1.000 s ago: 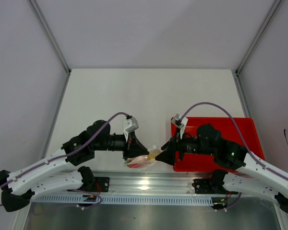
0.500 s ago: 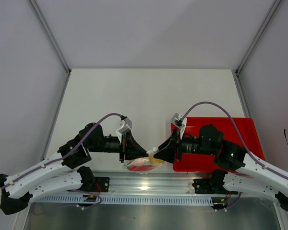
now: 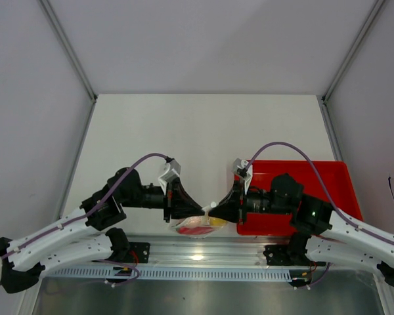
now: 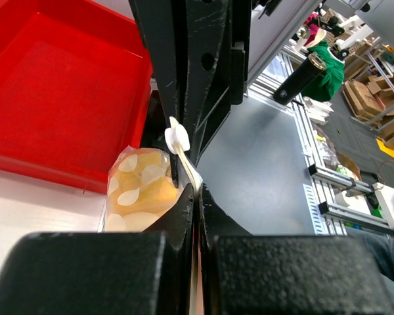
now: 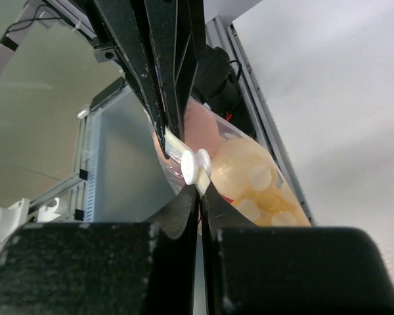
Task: Place the food in the zip-top bag and seal the zipper
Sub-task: Zip the zipper food storage bag at the center of the board.
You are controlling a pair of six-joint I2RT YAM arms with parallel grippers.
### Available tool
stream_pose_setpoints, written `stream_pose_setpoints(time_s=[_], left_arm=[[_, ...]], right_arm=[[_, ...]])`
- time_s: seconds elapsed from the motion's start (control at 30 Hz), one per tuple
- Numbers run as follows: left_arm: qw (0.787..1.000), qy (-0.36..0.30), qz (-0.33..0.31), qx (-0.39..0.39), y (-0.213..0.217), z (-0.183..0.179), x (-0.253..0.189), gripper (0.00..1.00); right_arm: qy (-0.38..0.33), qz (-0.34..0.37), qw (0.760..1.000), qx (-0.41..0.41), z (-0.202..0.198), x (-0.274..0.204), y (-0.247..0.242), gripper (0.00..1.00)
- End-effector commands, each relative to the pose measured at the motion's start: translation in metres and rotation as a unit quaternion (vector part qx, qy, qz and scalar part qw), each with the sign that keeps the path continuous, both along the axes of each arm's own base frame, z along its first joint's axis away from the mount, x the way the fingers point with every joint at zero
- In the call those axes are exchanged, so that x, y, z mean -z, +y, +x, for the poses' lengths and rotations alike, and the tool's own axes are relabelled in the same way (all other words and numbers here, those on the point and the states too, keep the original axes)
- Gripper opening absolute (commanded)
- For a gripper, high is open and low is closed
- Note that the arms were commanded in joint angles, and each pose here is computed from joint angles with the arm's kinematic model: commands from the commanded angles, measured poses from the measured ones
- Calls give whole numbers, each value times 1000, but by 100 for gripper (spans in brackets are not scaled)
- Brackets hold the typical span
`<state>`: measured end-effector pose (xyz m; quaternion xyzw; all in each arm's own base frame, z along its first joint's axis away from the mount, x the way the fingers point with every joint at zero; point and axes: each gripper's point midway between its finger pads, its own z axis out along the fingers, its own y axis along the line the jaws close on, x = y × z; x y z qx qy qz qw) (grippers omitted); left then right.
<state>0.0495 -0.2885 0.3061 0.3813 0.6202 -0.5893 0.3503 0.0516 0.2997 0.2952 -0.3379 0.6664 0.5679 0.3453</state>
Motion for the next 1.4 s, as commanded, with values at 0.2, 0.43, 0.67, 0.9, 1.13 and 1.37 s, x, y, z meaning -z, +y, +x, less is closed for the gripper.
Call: stream_pose_setpoints(time_s=[0.2, 0.43, 0.67, 0.9, 1.13, 1.37], left_arm=[[999, -2, 43, 1, -1, 3, 21, 1], [996, -7, 83, -10, 7, 6, 45, 16], [997, -36, 59, -29, 8, 13, 24, 51], [998, -48, 35, -34, 2, 18, 4, 71], [998, -54, 30, -33, -6, 23, -1, 72], [998, -49, 34, -13, -11, 19, 1, 65]], right_arm=[[-32, -2, 998, 54, 17, -19, -9, 0], [-29, -39, 998, 31, 10, -8, -10, 0], [-18, -41, 999, 2, 0, 2, -4, 0], [-7, -47, 999, -23, -9, 10, 3, 0], [-1, -57, 998, -38, -15, 16, 9, 0], [-1, -53, 998, -35, -14, 15, 10, 0]])
